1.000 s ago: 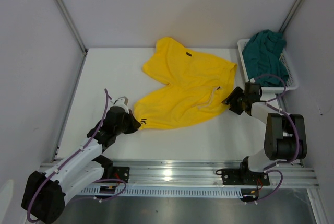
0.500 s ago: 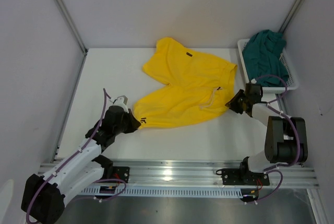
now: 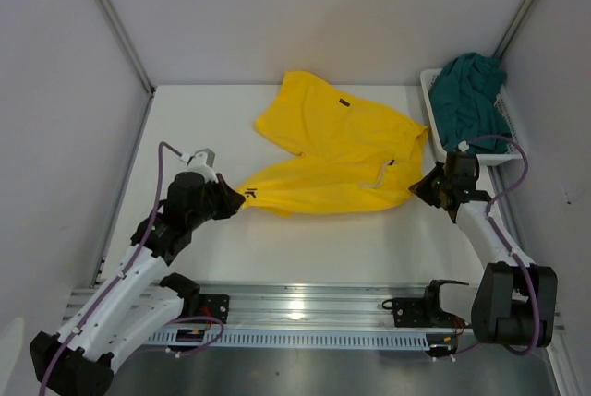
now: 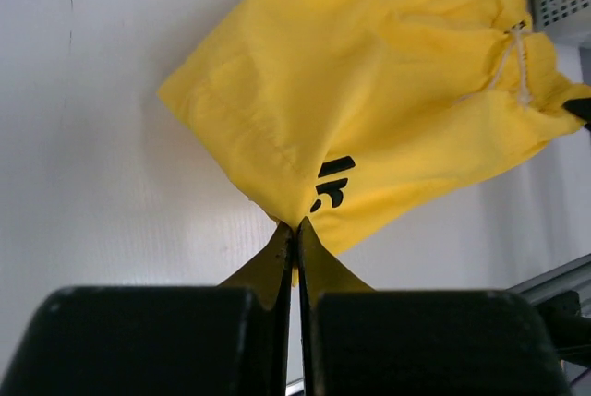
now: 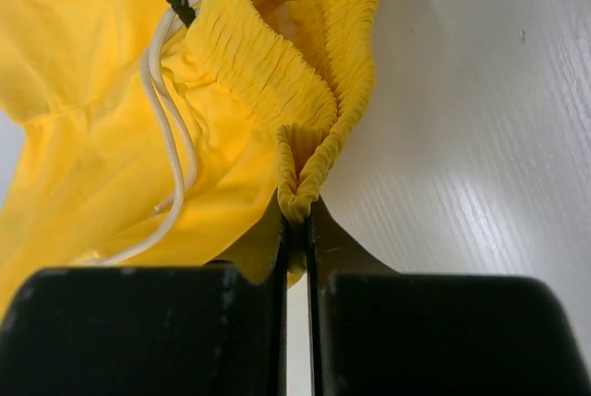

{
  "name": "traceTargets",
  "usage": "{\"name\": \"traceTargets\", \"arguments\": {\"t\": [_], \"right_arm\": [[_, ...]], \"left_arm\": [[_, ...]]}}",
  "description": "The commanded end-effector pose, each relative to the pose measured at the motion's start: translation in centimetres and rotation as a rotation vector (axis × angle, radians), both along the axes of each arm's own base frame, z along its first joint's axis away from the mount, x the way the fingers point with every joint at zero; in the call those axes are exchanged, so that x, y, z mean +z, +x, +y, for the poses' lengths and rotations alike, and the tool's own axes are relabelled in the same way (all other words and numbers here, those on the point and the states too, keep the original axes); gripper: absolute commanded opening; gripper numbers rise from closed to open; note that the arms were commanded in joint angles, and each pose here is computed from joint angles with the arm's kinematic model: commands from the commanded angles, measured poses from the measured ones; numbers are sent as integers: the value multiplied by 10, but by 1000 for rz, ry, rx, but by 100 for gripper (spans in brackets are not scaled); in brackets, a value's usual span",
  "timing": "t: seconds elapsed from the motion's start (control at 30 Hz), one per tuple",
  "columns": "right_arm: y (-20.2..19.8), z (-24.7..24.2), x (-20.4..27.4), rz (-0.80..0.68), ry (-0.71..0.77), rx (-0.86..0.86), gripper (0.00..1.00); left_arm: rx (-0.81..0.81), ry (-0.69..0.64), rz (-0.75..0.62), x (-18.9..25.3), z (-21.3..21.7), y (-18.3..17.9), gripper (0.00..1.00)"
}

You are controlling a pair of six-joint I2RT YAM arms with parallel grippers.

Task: Fold and stack the shorts
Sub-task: Fold the shorts

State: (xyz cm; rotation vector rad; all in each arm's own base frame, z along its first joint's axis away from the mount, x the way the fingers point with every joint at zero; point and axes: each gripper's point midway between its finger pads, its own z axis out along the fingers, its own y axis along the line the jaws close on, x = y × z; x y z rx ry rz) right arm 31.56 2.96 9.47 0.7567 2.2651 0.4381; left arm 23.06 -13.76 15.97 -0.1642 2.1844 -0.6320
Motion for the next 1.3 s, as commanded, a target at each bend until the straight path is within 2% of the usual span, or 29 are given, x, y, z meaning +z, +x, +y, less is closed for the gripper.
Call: {"name": "traceTargets", "arguments": {"t": [0.0, 0.03, 0.13, 0.17, 0.3, 0.47, 0.63, 0.8, 0.93, 0.97, 1.03, 1.07, 1.1, 1.17, 1.2, 1.27], "right_arm": [[-18, 2, 5, 24, 0, 22, 0], [-25, 10, 3, 32, 22, 54, 0], [-38, 26, 11, 12, 50, 98, 0], [-44, 31, 11, 19, 49, 115, 0], [-54, 45, 28, -15, 47, 159, 0], [-56, 44, 39, -11, 42, 168, 0], [-48, 51, 71, -56, 71, 192, 0], [-48, 58, 113, -99, 81, 227, 0], [-61, 57, 114, -77, 64, 242, 0], [-63, 55, 111, -78, 55, 237, 0], [-64, 50, 97, -58, 37, 223, 0], [-64, 49, 92, -50, 35, 220, 0], [-60, 49, 88, -53, 36, 218, 0], [-57, 45, 75, -32, 33, 207, 0], [-51, 45, 71, -29, 33, 203, 0], [-46, 42, 63, -16, 29, 187, 0]], "left_arm": [[18, 23, -68, 40, 13, -2, 0], [19, 17, -112, 60, 14, -2, 0], [82, 77, -142, 74, 34, -6, 0], [100, 78, -186, 95, 39, -5, 0], [207, 163, -242, 126, 68, -5, 0], [224, 208, -277, 149, 76, 3, 0], [237, 243, -308, 170, 82, 13, 0], [232, 261, -308, 177, 85, 14, 0], [153, 221, -270, 156, 70, 6, 0], [99, 206, -225, 133, 60, 3, 1], [52, 158, -202, 116, 49, -4, 5], [-25, 112, -166, 99, 34, -11, 9], [-66, 65, -164, 96, 25, -18, 21], [-152, 5, -114, 63, 7, -26, 36], [-220, -55, -111, 61, -5, -36, 46], [-292, -87, -115, 55, -22, -48, 52]]}}
